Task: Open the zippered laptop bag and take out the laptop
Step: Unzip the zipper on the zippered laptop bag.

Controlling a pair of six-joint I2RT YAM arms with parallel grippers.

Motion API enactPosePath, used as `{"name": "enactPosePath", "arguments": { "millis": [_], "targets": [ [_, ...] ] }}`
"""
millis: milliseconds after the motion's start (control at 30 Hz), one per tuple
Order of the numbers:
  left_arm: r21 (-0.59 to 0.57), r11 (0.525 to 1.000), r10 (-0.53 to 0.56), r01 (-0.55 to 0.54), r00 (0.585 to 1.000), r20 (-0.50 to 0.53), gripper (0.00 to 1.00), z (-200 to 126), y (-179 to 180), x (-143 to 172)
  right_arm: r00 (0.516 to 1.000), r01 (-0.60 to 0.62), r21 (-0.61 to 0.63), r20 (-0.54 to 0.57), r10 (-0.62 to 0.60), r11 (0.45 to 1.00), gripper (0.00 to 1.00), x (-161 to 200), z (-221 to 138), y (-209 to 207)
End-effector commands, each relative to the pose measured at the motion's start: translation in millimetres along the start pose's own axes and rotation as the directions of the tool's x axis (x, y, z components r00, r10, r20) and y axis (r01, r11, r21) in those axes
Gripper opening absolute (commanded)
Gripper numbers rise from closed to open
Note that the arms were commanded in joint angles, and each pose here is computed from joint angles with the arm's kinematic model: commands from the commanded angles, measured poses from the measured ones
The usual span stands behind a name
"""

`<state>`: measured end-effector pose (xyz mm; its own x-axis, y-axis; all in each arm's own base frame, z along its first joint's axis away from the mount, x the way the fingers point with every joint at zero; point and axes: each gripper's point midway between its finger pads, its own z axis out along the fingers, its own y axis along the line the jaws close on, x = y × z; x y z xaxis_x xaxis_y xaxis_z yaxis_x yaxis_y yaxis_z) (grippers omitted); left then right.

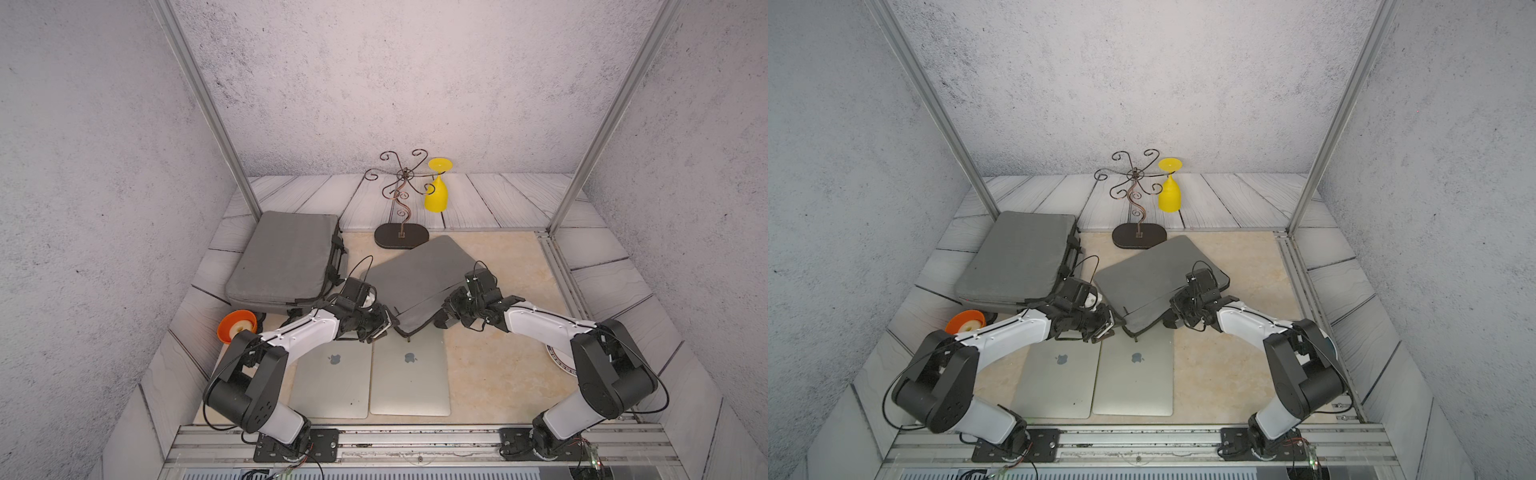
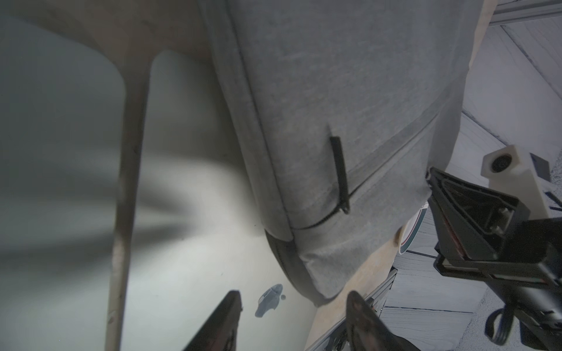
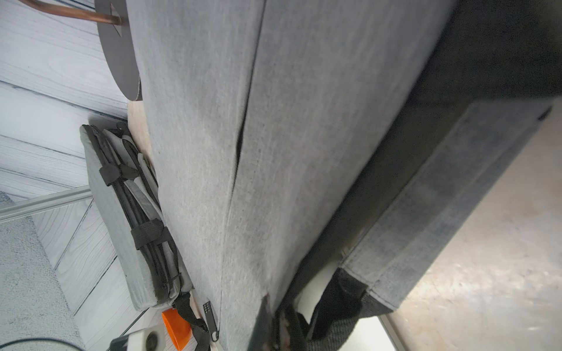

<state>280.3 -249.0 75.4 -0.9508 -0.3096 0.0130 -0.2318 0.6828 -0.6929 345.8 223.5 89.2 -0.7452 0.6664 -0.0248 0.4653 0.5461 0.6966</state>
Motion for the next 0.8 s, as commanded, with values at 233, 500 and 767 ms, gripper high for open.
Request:
{"name": "enactPosePath", "arguments": {
  "millis": [233, 500, 767],
  "targets": [
    [0.083, 0.997, -0.008, 0.008, 1.0, 0.0, 0.39, 24.7, -31.7, -21.7, 1.0, 0.011, -0.047, -0.023, -0.013, 0.999, 0.0, 11.3, -14.4, 9.3],
    [0.091, 0.995, 0.03, -0.03, 1.0, -0.005, 0.0, 12.6, -45.8, -20.7, 0.996, 0.08, -0.013, -0.041, -0.081, 0.997, 0.05, 15.6, -19.0, 2.5],
    [0.111, 0.992, 0.064, -0.061, 0.998, -0.019, 0.0, 1.9, -64.8, -20.2, 0.879, 0.477, 0.022, -0.036, -0.476, 0.878, 0.53, 22.3, -56.1, -1.0]
  ]
}}
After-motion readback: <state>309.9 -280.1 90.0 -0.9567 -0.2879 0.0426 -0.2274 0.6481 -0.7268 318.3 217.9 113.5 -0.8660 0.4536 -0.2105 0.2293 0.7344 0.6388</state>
